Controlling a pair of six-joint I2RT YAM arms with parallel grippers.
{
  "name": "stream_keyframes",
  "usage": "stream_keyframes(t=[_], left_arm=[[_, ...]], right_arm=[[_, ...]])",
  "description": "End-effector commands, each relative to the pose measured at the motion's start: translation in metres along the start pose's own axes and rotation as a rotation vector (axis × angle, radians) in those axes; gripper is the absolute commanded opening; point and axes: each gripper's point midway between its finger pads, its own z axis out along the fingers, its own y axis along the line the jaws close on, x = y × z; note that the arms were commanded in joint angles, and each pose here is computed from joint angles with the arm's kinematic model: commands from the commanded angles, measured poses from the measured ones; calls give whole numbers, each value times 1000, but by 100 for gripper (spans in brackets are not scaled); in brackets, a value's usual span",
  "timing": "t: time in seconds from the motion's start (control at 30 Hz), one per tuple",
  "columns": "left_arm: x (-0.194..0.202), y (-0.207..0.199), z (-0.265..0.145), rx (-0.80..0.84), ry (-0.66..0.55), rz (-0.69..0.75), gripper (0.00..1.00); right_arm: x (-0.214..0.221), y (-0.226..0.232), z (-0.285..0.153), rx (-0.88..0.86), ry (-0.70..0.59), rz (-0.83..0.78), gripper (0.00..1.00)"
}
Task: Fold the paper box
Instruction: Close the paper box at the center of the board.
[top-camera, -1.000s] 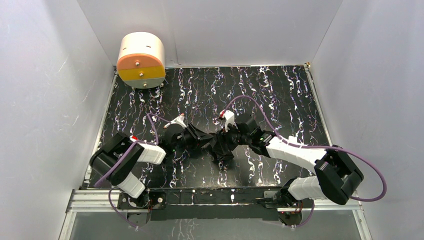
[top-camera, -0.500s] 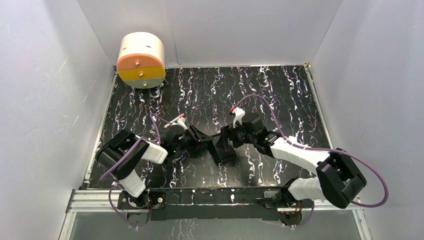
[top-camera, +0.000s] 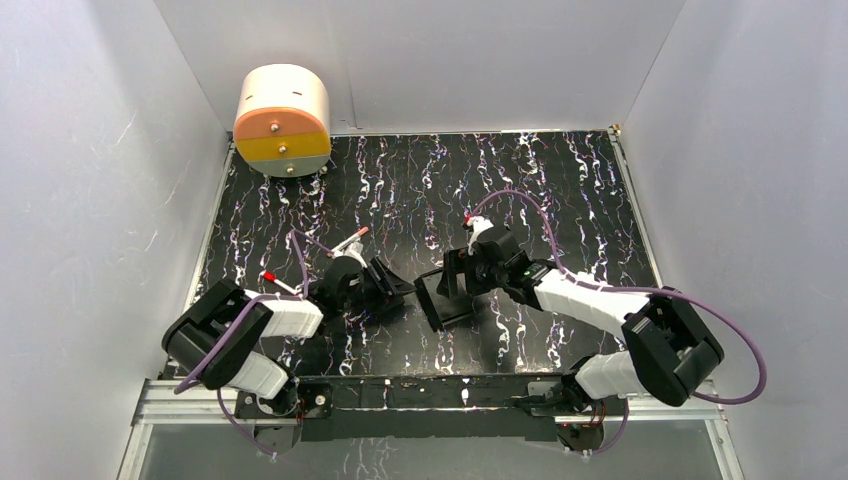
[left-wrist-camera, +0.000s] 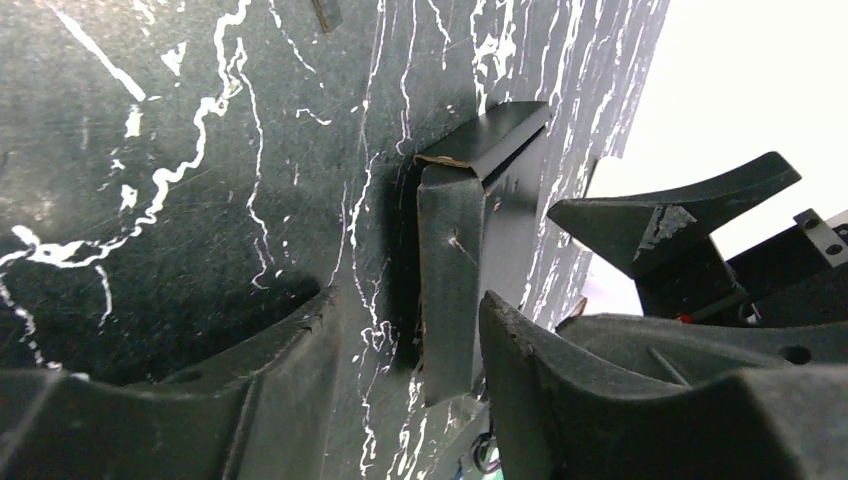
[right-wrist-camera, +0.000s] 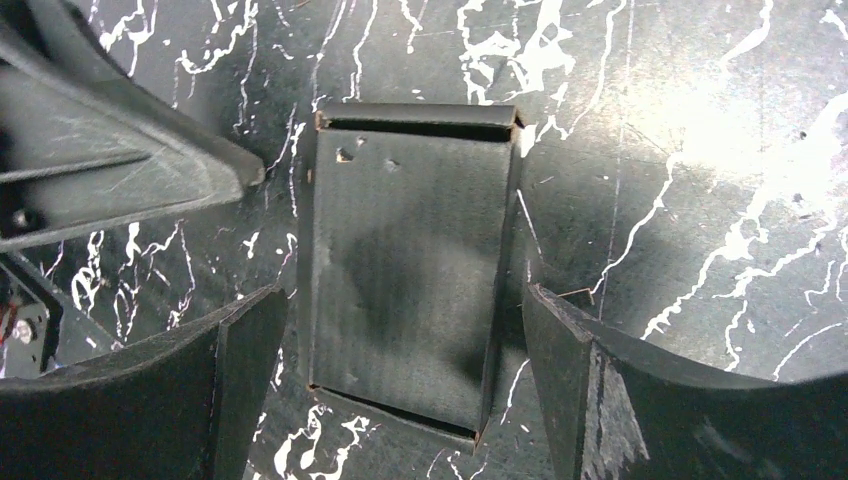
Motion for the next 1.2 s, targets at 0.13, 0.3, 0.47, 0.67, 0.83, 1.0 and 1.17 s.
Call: stream_keyframes(t=[0.13,0.3,0.47,0.67,0.83,1.0,1.17], left_arm=[[1,-9,3,-35,30,89,29],[9,-9,16,-26,65,85,20],[15,-2,31,-40,101,87,14],[23,0,46,-39,137,103,8],[22,-5,41,-27,130,116,8],[14,-30,29,25,94,180,8],[6,-63,9,88,43,234,9]], right_arm=[[-19,-2,11,37,-28,56,89],[-15,2,16,11,-12,72,81],[-8,6,20,-31,7,94,72],[4,18,29,-117,53,114,62],[5,18,29,-126,51,126,59],[-2,32,30,-213,36,152,57],[-3,56,36,-359,67,195,54]])
